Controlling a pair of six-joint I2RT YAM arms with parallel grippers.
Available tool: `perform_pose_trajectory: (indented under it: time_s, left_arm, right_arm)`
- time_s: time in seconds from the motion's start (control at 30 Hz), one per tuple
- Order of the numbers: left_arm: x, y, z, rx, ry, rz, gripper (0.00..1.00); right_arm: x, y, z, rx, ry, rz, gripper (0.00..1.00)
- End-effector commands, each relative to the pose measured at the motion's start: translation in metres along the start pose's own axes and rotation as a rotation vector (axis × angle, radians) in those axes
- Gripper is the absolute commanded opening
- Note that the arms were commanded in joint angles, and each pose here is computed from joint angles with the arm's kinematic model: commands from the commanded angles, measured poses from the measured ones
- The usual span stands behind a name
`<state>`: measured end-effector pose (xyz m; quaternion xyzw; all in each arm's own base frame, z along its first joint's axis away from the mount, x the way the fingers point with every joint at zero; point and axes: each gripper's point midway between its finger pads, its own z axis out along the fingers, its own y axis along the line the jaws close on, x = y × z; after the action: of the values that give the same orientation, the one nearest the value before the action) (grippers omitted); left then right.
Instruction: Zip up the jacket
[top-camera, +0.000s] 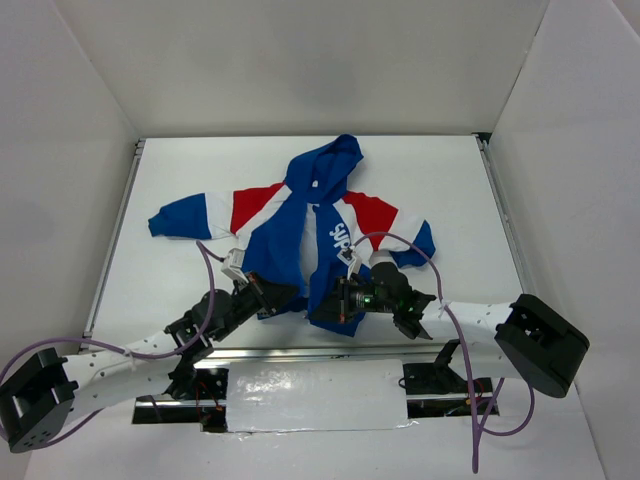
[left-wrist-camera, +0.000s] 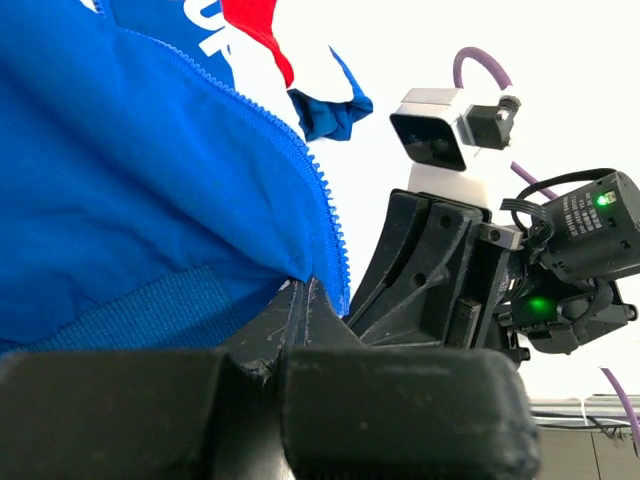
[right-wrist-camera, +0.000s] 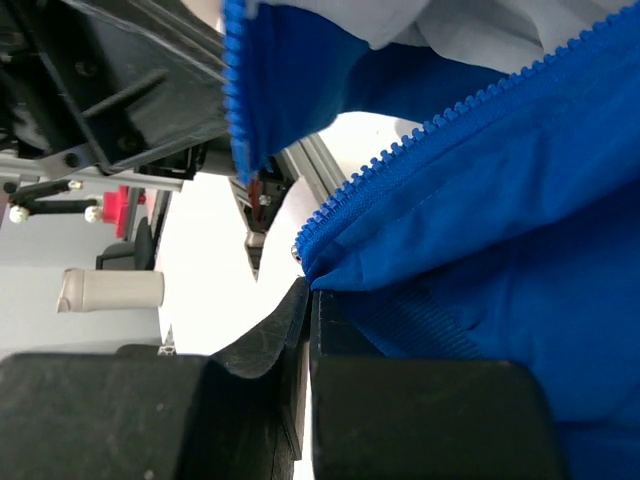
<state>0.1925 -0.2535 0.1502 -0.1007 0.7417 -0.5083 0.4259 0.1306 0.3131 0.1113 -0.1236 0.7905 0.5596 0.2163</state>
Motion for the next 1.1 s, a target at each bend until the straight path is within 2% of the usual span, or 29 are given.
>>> perform_pose_trajectory:
  time_s: [0.0,0.17,1.07]
  left_arm:
    - [-0.006,-0.01,-0.003,0.054,-0.033,0.007,0.0]
    - [-0.003,-0.001,-0.008,0.035,-0.026,0.011,0.0]
    - [0.009,0.003,-0.014,0.052,0.026,0.04,0.0]
  right_arm:
    - [-0.011,0.022,0.0,-0.098,-0.032,-0.051,0.0]
    - [-0.01,0.03,-0.003,-0.146,-0.032,-0.085,0.0]
    - [-0.016,0.025,0.001,-0.152,-0.005,-0.083,0.0]
